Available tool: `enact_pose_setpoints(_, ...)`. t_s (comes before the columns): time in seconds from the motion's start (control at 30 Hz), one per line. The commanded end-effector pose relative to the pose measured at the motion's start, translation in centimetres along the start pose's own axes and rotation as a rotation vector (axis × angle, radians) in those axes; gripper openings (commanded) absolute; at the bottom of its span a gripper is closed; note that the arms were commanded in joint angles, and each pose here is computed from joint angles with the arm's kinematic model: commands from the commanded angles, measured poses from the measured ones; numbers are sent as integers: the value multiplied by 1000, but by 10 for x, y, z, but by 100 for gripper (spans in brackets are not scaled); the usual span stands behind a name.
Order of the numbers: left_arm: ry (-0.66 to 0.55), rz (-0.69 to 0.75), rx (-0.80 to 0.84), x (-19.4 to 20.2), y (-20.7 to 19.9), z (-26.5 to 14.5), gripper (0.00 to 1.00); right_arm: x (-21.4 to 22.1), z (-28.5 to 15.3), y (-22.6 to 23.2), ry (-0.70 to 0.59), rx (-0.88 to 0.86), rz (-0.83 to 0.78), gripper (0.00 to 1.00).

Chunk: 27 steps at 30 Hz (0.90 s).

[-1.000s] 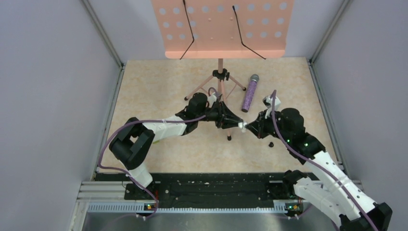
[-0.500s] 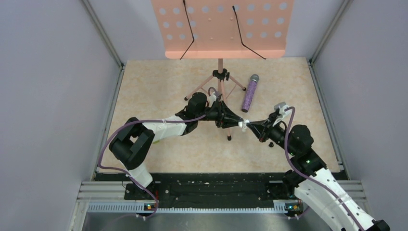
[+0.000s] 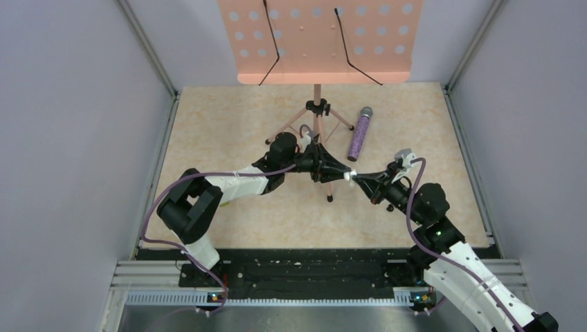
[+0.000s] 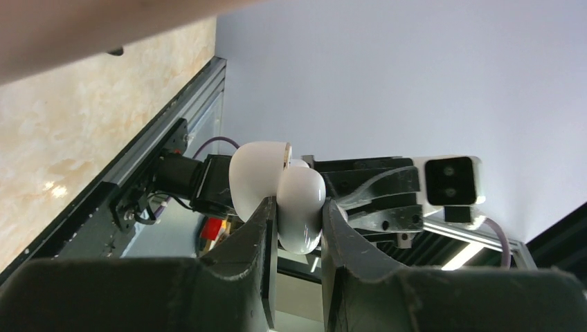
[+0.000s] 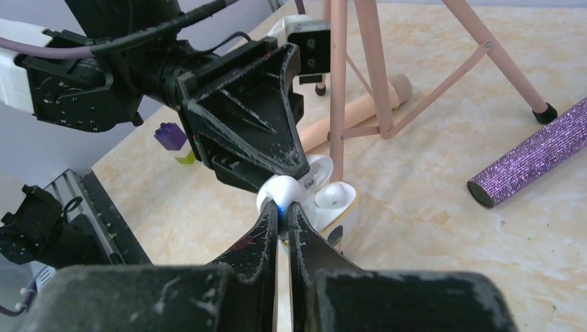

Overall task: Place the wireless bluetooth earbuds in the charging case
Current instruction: Insert the left earbud into the left side groove of the charging case.

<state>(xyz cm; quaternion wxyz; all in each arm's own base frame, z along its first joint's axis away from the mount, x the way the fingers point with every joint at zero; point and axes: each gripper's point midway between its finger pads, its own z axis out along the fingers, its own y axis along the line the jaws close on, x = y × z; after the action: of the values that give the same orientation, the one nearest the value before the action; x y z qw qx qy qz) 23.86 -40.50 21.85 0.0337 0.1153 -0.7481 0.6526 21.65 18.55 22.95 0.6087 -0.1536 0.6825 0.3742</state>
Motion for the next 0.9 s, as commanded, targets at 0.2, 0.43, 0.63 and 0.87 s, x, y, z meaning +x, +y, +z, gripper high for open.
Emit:
enact_pose_setpoints(0.2, 43, 31, 117, 10, -30, -5, 0, -1, 0, 4, -24, -21, -24, 0)
enact_pose_setpoints(0.43, 56, 18, 137, 11, -32, -4, 0, 0, 0, 1, -37, -10, -20, 0)
enact_pose_setpoints(0.63, 62, 22, 137, 13, -32, -5, 0, -5, 2, -5, -72, 16, -26, 0)
enact_pose_setpoints(0.87, 63, 19, 143, 13, -33, -5, 0, 0, 4, -2, -55, 0, -26, 0)
